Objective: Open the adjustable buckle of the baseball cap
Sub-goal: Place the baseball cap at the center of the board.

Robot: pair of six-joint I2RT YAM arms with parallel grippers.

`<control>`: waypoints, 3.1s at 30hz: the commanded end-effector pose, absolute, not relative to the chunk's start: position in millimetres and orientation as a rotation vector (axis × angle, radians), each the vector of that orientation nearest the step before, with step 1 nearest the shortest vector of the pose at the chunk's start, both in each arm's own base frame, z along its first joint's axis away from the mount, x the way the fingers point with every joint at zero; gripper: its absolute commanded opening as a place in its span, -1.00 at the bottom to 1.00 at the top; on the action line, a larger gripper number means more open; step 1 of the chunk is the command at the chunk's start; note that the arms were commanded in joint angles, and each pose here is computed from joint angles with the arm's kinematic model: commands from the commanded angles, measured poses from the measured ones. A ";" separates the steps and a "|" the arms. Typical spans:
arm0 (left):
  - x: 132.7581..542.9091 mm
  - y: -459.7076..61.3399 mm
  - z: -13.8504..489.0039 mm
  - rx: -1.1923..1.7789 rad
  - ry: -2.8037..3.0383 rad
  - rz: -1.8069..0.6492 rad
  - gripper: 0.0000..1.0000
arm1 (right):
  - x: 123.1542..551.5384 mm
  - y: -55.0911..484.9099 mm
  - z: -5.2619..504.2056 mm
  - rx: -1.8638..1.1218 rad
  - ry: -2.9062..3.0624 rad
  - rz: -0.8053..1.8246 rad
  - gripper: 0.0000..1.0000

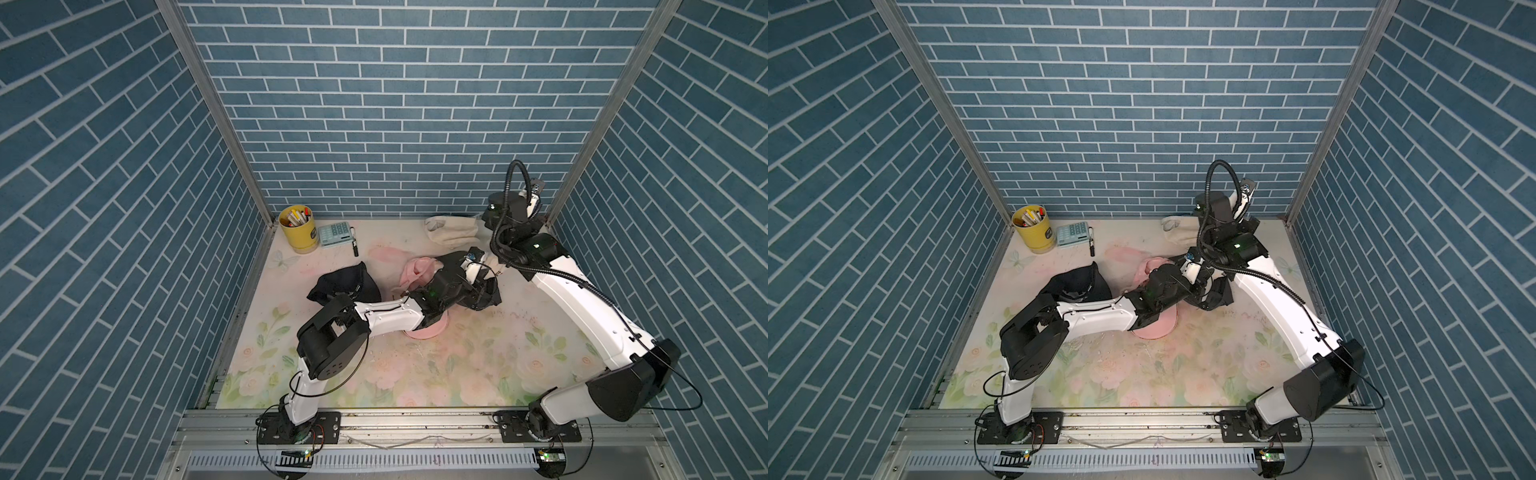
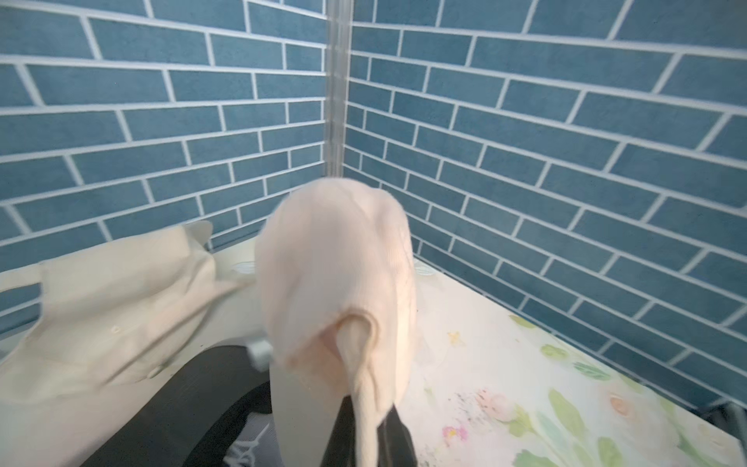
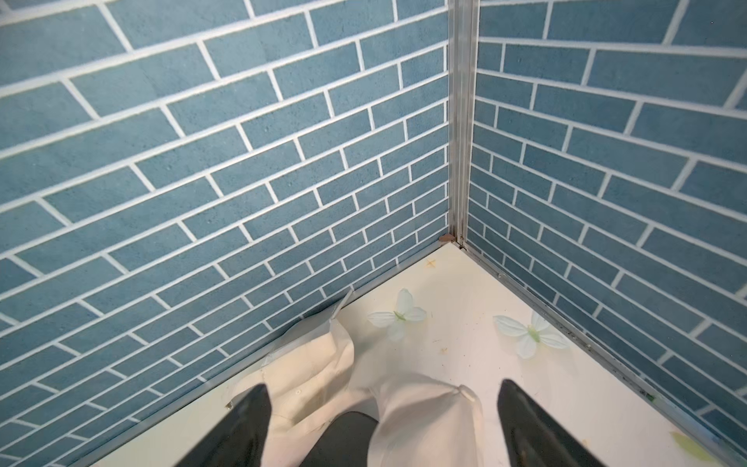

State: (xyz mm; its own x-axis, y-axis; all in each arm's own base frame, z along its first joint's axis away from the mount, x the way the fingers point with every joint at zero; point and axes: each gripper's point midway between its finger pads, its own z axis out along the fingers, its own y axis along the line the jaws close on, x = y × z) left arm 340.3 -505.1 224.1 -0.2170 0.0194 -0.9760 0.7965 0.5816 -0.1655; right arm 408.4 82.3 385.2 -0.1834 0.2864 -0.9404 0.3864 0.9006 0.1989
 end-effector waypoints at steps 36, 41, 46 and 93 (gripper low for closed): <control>369.7 -622.6 163.7 -0.055 1.738 -1.865 -1.00 | 329.1 7.0 374.9 0.286 2.009 -0.028 0.87; 364.3 -627.8 131.8 -0.136 1.801 -1.844 -1.00 | 312.7 3.7 364.1 0.305 2.017 -0.022 0.88; 361.9 -639.5 115.5 -0.132 1.868 -1.776 -0.90 | 300.3 0.7 358.8 0.297 2.028 -0.037 0.88; 410.0 -485.4 216.5 0.271 2.130 -0.786 0.99 | 333.3 24.0 352.8 0.120 2.097 -0.010 0.84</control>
